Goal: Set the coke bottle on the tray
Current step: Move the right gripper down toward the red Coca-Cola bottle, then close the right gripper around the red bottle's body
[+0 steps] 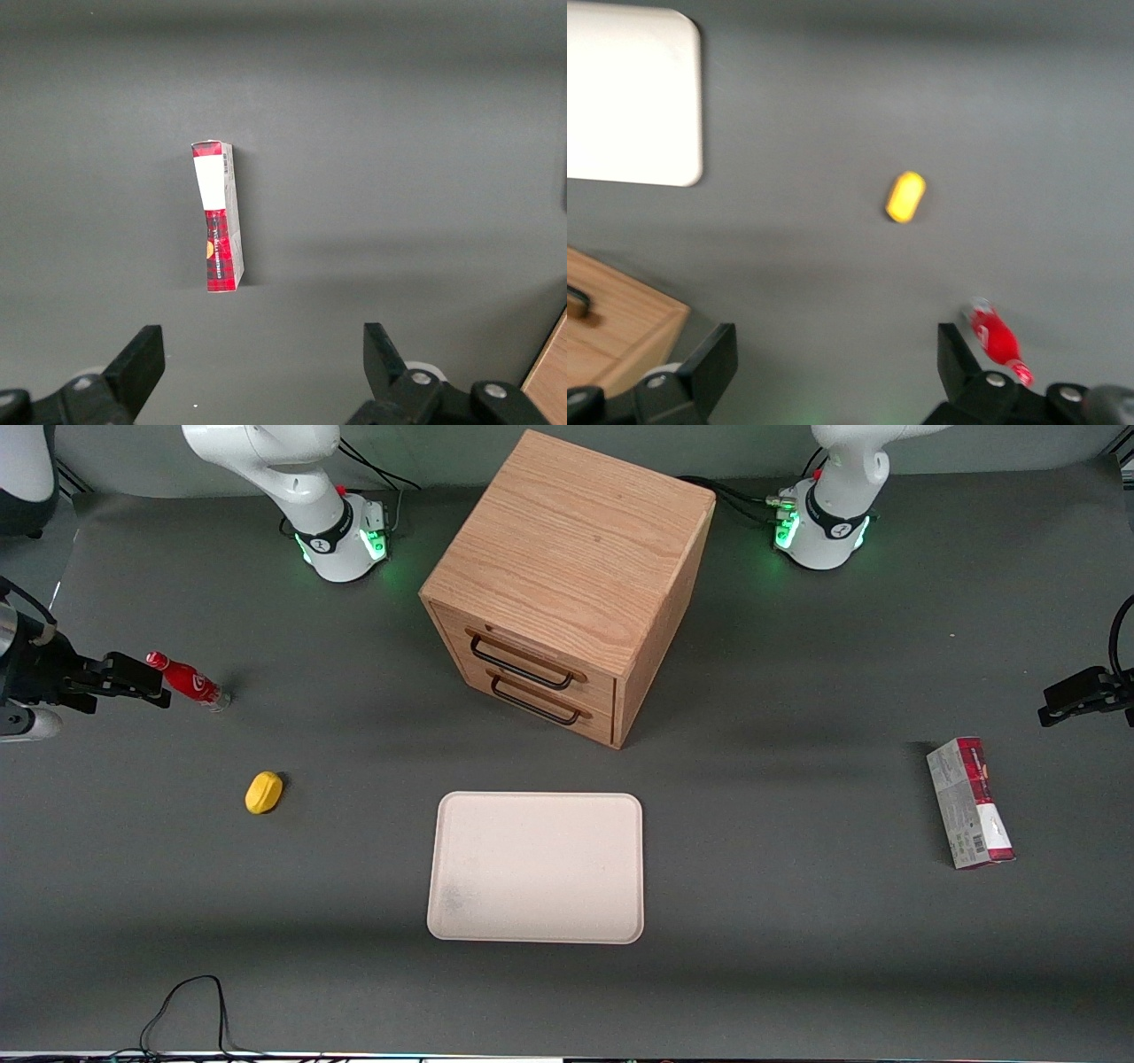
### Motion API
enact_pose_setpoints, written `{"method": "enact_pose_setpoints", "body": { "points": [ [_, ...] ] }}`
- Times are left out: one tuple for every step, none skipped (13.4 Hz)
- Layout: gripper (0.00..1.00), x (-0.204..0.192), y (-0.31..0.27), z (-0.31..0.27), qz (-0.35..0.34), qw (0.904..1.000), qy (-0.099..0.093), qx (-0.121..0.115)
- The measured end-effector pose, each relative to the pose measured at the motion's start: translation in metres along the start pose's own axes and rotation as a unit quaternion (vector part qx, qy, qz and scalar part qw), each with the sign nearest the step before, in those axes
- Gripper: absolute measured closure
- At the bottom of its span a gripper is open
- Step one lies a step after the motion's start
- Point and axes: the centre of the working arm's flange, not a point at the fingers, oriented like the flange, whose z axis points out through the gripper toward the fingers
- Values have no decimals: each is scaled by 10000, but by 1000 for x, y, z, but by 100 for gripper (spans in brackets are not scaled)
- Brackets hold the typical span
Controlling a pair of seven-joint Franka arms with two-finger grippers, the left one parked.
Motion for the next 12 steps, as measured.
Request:
{"method": "enact_pose_setpoints", "body": {
  "points": [
    [0, -3, 13, 13, 86, 9998, -136, -120],
    [0, -7, 31, 25, 147, 9995, -253, -153],
    [0, -12, 52, 38, 132, 9994, -303, -134],
    [0, -19, 77, 51, 113, 9995, -271, -99],
    [0, -29, 99, 66, 92, 9998, -174, -66],
    [0, -42, 115, 84, 64, 10000, -57, -26],
    [0, -58, 129, 104, 10, 10000, 41, 29],
    [0, -76, 142, 125, -67, 9999, 124, 100],
    [0, -94, 156, 144, -130, 9996, 186, 185],
    [0, -112, 170, 162, -176, 9992, 234, 276],
    [0, -127, 182, 179, -212, 9987, 285, 358],
    [0, -140, 190, 198, -241, 9982, 343, 419]
  ]
}}
